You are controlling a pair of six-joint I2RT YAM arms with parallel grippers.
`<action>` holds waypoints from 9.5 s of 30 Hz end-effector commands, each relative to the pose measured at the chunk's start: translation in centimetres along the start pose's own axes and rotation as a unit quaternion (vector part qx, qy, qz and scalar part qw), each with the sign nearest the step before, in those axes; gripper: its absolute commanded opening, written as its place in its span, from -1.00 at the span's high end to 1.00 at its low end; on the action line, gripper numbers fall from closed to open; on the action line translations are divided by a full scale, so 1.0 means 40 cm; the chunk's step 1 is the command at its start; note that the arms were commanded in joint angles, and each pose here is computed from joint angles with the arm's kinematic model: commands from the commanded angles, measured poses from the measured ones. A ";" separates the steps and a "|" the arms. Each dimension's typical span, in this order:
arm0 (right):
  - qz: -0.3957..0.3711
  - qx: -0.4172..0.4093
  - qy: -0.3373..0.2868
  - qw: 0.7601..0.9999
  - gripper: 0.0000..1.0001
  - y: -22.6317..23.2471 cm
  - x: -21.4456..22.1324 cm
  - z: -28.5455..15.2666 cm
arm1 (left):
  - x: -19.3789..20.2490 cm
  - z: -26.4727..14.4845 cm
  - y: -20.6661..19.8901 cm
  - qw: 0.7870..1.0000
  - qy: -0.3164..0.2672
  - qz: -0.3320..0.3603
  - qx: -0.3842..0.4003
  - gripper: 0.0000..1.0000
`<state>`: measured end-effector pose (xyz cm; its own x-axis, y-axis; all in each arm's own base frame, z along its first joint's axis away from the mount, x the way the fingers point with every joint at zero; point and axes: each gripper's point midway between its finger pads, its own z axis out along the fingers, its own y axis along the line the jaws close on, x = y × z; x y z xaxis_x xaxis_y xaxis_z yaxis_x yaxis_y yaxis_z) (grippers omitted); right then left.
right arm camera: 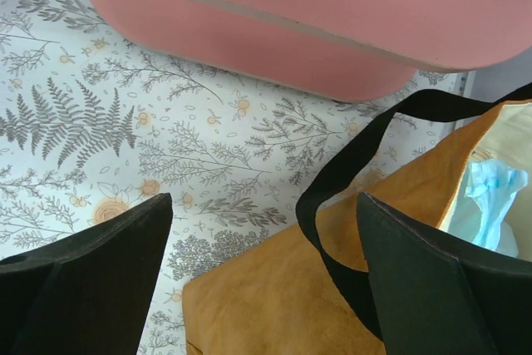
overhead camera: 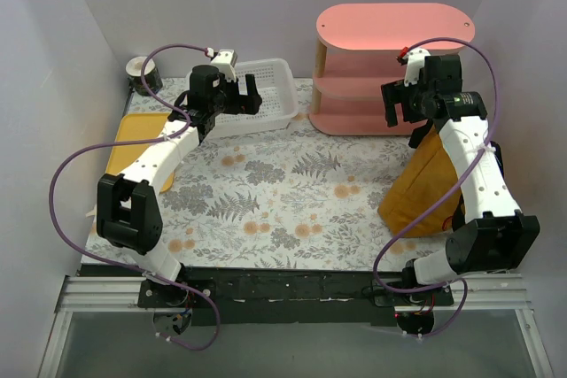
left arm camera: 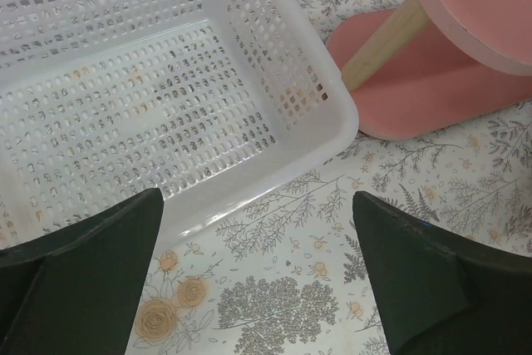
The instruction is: Untie the knot of the grocery bags and take out the mixed food
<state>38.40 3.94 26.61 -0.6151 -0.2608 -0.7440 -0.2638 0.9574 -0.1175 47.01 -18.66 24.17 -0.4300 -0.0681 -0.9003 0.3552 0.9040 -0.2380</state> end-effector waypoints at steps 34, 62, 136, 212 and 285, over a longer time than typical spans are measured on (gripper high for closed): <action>0.042 0.072 -0.053 0.995 -0.58 -0.125 -0.047 -0.266 | 0.071 0.036 -0.066 0.997 0.037 -0.015 0.067 -0.96; -0.146 -0.092 0.058 0.983 -0.51 -0.091 0.249 -0.268 | 0.104 0.020 -0.053 0.996 0.066 0.003 0.057 -0.96; -0.259 -0.050 -0.484 0.834 0.97 0.205 -0.668 -0.530 | -0.028 -0.037 0.043 0.998 0.045 -0.008 -0.041 -0.96; -0.118 -0.291 -0.014 0.949 -0.18 0.523 0.199 0.135 | 0.253 -0.131 0.029 0.971 0.128 0.202 0.018 -0.94; -0.103 -0.396 -0.061 0.910 0.46 0.478 0.110 0.062 | 0.339 -0.245 -0.021 0.951 0.182 0.200 0.151 0.94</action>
<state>34.21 20.22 17.00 -0.4856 -0.3619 -0.7957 -0.8052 0.5395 0.2461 33.14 -16.11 13.40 -0.5251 0.4478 -0.7237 0.7280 0.6768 -0.1094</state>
